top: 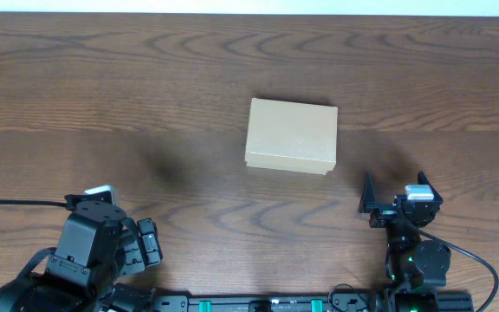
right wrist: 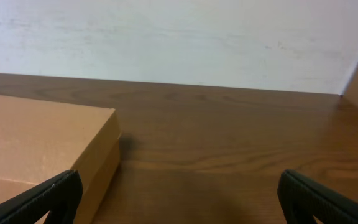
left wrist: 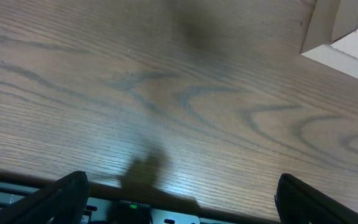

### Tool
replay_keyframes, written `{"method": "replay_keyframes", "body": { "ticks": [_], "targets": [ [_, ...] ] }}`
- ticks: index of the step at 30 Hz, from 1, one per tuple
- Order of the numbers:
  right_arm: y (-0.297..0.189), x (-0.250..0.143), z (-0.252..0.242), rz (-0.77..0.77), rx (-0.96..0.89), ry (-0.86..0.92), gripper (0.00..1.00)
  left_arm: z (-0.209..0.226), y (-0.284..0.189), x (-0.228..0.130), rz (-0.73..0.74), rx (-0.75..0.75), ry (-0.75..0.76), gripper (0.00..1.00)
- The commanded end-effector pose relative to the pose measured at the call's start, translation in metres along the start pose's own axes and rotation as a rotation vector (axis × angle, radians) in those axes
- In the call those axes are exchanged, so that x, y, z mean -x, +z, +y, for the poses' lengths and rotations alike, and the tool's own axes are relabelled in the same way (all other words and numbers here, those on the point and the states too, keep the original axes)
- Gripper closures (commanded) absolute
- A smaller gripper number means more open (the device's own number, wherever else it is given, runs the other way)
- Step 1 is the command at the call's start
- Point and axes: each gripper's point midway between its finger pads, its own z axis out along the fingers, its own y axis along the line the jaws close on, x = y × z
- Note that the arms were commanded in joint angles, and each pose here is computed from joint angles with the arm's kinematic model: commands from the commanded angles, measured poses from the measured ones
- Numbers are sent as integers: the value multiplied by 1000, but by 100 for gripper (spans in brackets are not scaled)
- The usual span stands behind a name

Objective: Pack container

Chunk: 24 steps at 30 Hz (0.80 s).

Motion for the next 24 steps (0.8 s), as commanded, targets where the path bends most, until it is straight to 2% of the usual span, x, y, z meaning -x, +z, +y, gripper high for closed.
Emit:
{"method": "replay_keyframes", "body": {
  "ticks": [1, 7, 12, 14, 17, 20, 22, 24],
  "targets": [
    [0, -1, -1, 2, -8, 5, 1, 3, -1, 0, -7, 14, -8, 5],
    [0, -1, -1, 2, -8, 5, 1, 8, -1, -7, 21, 32, -3, 5],
    [0, -1, -1, 2, -8, 5, 1, 8, -5, -1, -29, 20, -11, 5],
    [0, -1, -1, 2, -8, 5, 1, 2, -10, 23, -151, -10, -36, 5],
    [0, -1, -1, 2, -8, 5, 1, -11, -33, 75, -409, -89, -55, 5],
    [0, -1, -1, 2, -8, 5, 1, -25, -65, 118, -635, -159, 18, 5],
    [0, -1, -1, 2, -8, 5, 1, -35, -96, 141, -800, -202, 127, 5],
    [0, -1, -1, 2, -8, 5, 1, -39, -114, 149, -888, -210, 190, 5]
  ]
}}
